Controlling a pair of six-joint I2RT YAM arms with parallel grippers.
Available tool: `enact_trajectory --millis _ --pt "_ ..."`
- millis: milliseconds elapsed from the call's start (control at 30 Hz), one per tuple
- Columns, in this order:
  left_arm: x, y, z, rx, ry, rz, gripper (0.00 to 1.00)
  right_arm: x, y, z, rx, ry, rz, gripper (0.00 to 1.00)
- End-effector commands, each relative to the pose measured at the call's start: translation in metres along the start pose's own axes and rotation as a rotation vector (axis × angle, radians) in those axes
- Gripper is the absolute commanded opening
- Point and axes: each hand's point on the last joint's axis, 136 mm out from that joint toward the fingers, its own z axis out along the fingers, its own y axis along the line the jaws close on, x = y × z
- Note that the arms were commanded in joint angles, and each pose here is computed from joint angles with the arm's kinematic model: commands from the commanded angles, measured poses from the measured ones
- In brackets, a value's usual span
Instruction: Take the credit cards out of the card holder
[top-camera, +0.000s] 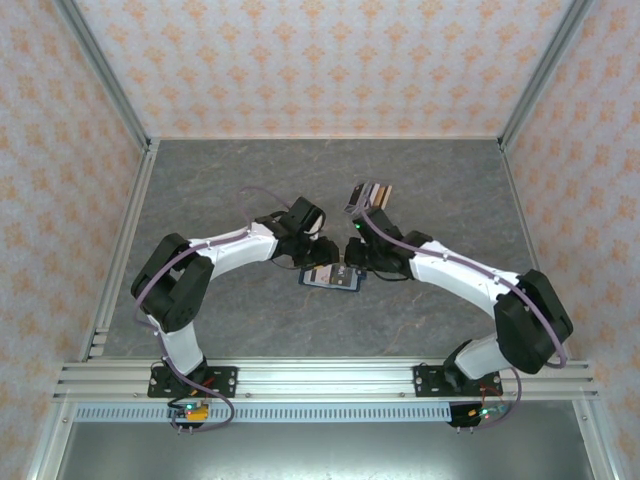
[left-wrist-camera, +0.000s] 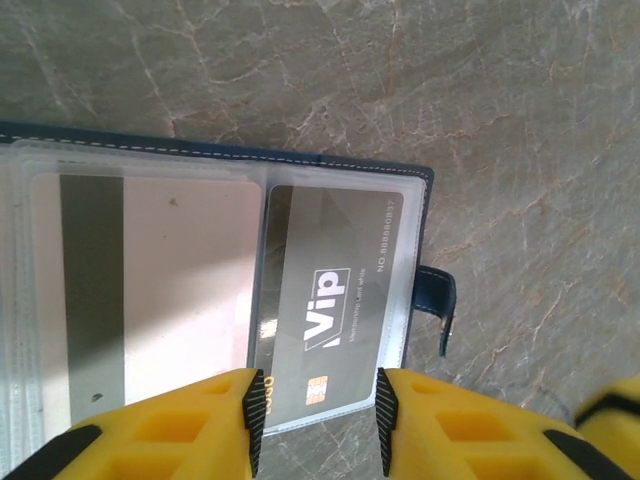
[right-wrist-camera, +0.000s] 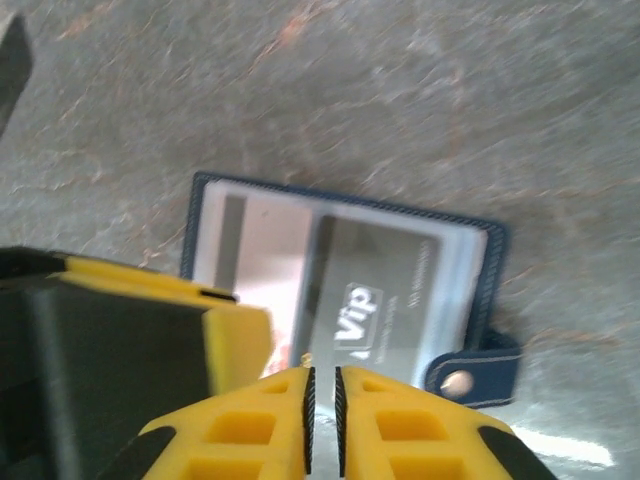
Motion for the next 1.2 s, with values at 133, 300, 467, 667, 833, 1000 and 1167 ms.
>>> enact_trajectory --millis 133,300,467,667,833,1000,1167 --pt "-0.001 0.018 -0.002 -0.022 -0.021 -0.007 0.32 0.027 -0.007 0.018 0.065 0.069 0.083 0.12" --pt "0.006 0.018 0.005 0.017 0.003 -0.022 0.31 0.033 -0.010 0.030 0.090 0.093 0.083 0.12" --pt "0.008 0.013 0.007 0.060 0.009 -0.035 0.30 0.033 -0.021 0.038 0.159 0.095 0.076 0.12" --pt "0.007 0.010 0.011 0.079 0.017 -0.046 0.29 0.035 -0.035 0.044 0.227 0.094 0.083 0.13" --pt "0.006 0.010 0.011 0.081 0.012 -0.048 0.29 0.036 -0.041 0.045 0.243 0.090 0.076 0.16" --pt "0.008 0.012 0.014 0.076 0.023 -0.051 0.29 0.040 -0.044 0.052 0.253 0.111 0.073 0.17" --pt "0.011 0.017 0.019 0.067 0.036 -0.060 0.29 0.044 -0.049 0.057 0.274 0.124 0.073 0.21"
